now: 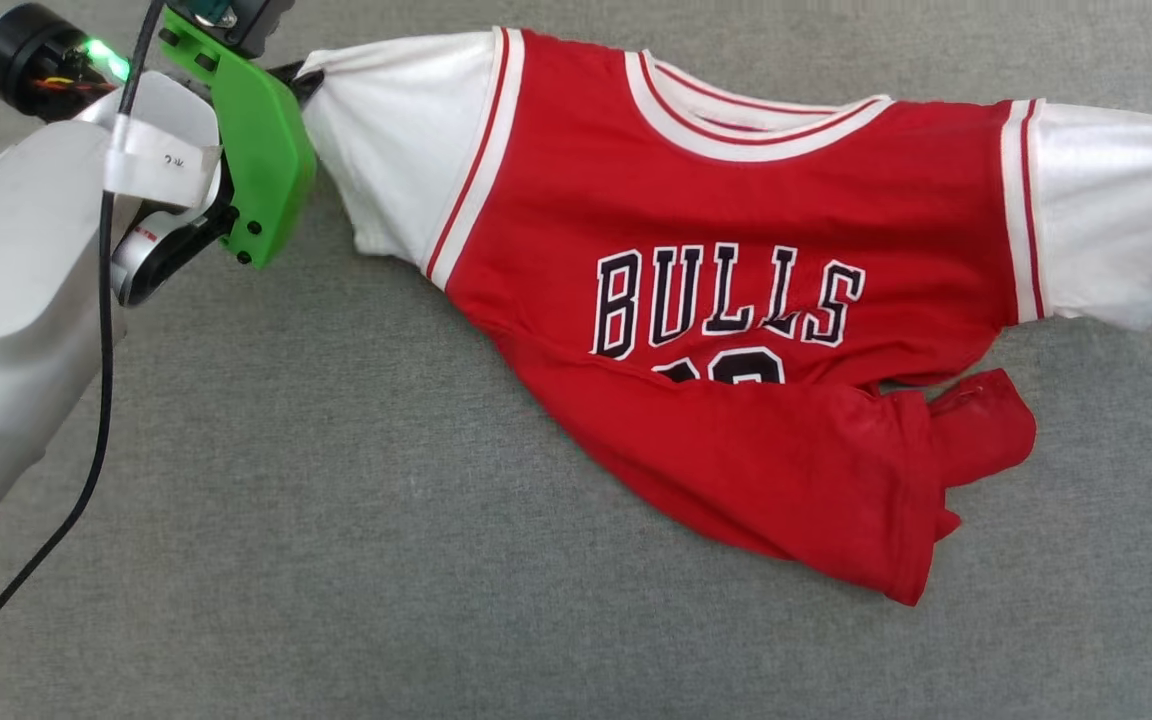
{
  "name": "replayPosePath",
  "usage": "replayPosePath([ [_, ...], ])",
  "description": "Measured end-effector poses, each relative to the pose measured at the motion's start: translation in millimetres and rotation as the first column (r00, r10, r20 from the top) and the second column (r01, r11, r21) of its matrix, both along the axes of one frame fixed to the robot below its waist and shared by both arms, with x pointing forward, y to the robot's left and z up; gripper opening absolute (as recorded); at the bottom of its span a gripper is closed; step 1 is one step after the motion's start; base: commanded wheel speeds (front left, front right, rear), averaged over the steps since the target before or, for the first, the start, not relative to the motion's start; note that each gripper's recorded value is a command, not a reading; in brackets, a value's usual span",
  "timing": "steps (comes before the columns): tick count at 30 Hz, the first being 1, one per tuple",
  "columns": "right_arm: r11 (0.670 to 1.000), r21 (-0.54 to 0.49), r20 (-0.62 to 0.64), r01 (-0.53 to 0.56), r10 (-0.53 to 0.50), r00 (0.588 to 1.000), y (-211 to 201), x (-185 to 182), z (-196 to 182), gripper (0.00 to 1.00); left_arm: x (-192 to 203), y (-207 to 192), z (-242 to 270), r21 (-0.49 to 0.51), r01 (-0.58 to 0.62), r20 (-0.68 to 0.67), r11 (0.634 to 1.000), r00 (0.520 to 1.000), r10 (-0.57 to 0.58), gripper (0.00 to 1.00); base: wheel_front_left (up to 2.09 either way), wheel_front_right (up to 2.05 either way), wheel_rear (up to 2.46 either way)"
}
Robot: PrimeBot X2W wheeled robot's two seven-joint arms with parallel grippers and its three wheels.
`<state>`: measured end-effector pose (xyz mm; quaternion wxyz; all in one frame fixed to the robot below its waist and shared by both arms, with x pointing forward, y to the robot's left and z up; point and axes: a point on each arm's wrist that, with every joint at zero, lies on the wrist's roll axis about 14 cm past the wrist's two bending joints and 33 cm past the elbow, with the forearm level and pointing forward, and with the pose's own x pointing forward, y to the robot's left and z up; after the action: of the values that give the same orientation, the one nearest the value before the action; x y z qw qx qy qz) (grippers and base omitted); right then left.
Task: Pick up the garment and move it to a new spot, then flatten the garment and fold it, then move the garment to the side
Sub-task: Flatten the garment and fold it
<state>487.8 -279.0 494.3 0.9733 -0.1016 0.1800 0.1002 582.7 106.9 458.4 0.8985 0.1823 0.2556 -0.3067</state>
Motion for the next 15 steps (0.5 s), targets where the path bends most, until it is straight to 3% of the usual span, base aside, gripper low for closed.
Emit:
replayPosePath([
  [7,1.0,-0.022,0.171,-0.021,0.024,0.985,1.9,11.4,68.4,0.0,-5.1,2.8,90.4,-0.073,0.015,0.268,0.997,0.963,0.005,0.0,0.0,0.0,0.0],
  [15,0.997,-0.024,0.353,-0.075,0.079,0.932,25.1,28.7,149.2,0.0,-19.7,16.7,200.5,-0.153,0.007,0.525,0.988,0.848,0.075,0.0,0.0,0.0,0.0],
])
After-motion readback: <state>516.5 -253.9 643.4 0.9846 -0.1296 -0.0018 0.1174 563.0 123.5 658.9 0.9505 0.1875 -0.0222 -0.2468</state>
